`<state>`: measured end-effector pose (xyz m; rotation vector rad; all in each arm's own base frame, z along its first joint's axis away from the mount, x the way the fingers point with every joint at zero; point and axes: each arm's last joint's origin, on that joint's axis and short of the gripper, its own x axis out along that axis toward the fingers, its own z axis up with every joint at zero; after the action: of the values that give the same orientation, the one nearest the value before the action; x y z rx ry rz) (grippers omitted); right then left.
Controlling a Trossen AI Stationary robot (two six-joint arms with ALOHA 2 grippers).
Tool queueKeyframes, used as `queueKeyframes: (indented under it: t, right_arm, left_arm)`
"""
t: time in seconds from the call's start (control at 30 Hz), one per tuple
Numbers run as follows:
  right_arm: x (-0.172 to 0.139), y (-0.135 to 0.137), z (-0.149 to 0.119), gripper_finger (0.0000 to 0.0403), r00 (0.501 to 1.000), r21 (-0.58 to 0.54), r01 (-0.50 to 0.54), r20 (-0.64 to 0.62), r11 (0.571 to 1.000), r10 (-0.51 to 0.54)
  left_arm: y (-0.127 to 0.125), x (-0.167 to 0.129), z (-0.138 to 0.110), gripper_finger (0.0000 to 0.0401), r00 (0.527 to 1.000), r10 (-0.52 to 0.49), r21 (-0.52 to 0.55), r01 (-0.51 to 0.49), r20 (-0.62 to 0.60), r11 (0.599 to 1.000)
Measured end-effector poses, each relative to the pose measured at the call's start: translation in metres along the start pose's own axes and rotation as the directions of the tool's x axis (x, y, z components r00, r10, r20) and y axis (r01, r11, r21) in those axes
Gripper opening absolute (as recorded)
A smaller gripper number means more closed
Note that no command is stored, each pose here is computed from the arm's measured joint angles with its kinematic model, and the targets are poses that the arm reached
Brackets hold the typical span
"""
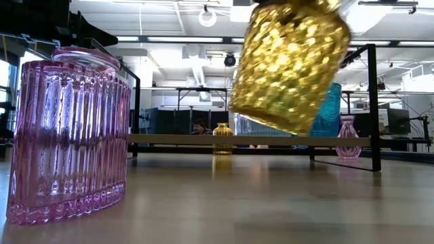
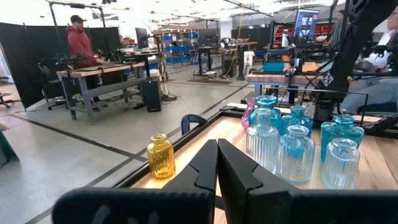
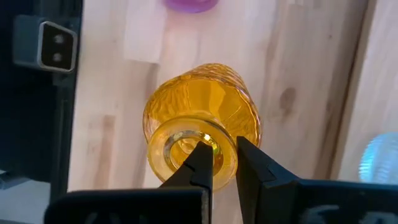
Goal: Sort vases onto shelf
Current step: Put the bottom right yellow vase on the shelf
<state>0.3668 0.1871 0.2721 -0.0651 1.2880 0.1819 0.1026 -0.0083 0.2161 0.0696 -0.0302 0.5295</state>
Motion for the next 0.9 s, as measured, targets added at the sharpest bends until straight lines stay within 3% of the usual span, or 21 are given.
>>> queueKeyframes:
  t: [0.43, 0.9]
  right_arm:
    - [0.001, -0.025, 0.007, 0.0013, 1.0, -0.004, 0.002, -0.001, 1.0, -0.002]
    - [0.033, -0.041, 0.014, 0.0013, 0.997, 0.002, -0.02, -0.076, 1.0, 0.02]
  left_arm:
    - [0.0, 0.0, 0.0, 0.0003, 1.0, 0.0, 0.0, 0.0, 0.0, 1.0]
    - [0.0, 0.0, 0.0, 0.0003, 1.0, 0.0, 0.0, 0.0, 0.0, 1.0]
